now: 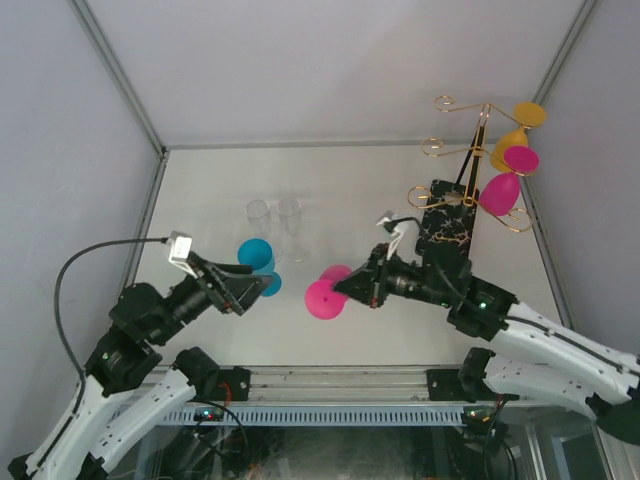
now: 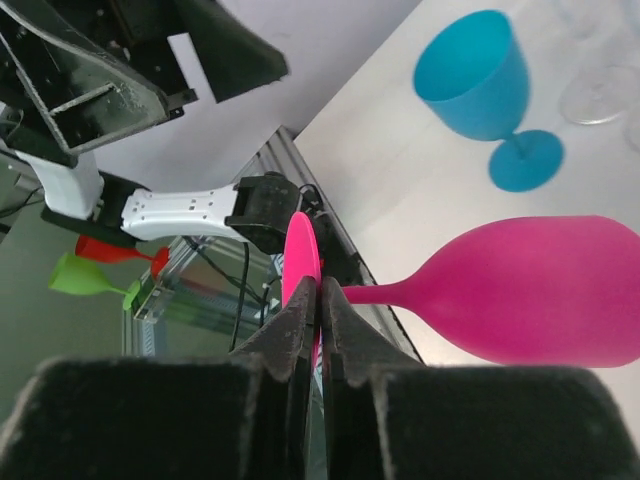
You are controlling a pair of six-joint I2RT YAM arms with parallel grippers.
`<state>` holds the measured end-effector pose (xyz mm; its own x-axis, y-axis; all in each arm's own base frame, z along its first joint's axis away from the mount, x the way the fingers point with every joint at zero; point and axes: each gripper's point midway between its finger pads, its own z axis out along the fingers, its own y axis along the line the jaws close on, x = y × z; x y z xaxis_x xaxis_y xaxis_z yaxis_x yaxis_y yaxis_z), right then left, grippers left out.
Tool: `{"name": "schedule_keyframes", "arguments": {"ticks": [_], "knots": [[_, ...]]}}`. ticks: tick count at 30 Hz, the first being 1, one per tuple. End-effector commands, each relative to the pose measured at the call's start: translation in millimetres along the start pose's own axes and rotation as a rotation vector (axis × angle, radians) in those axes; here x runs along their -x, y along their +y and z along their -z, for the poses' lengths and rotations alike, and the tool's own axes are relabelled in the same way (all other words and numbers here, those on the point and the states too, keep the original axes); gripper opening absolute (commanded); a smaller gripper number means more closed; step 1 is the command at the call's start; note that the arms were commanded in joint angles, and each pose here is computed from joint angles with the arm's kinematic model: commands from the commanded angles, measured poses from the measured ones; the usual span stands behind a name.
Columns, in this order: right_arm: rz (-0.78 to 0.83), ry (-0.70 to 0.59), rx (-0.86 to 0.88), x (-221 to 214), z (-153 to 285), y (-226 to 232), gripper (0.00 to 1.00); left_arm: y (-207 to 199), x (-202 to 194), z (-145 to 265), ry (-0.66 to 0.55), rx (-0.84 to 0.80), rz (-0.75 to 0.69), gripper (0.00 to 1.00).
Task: Take the wine glass off the wine glass rack
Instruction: Place the wine glass at the center of the board.
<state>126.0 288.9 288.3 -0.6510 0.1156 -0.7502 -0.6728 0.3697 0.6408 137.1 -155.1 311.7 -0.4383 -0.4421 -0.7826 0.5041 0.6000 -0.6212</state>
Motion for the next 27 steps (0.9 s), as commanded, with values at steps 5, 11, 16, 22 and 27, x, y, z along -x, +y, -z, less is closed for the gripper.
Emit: {"name": "schedule_keyframes", "arguments": {"ticks": [5, 11, 16, 22, 27], "knots": [[0.016, -0.165, 0.178, 30, -46, 43, 0.00, -55, -25, -22, 0.120, -0.288, 0.062, 0.89], [0.004, -0.196, 0.212, 34, -50, 47, 0.00, -50, -51, -30, 0.199, -0.290, 0.103, 0.81], [0.012, -0.219, 0.201, 38, -47, 45, 0.00, -51, -46, -29, 0.169, -0.299, 0.098, 0.69], [0.022, -0.207, 0.206, 34, -44, 46, 0.00, -55, -38, -30, 0.133, -0.310, 0.111, 0.55], [0.015, -0.208, 0.215, 34, -40, 47, 0.00, -57, -35, -28, 0.103, -0.328, 0.133, 0.36]]}}
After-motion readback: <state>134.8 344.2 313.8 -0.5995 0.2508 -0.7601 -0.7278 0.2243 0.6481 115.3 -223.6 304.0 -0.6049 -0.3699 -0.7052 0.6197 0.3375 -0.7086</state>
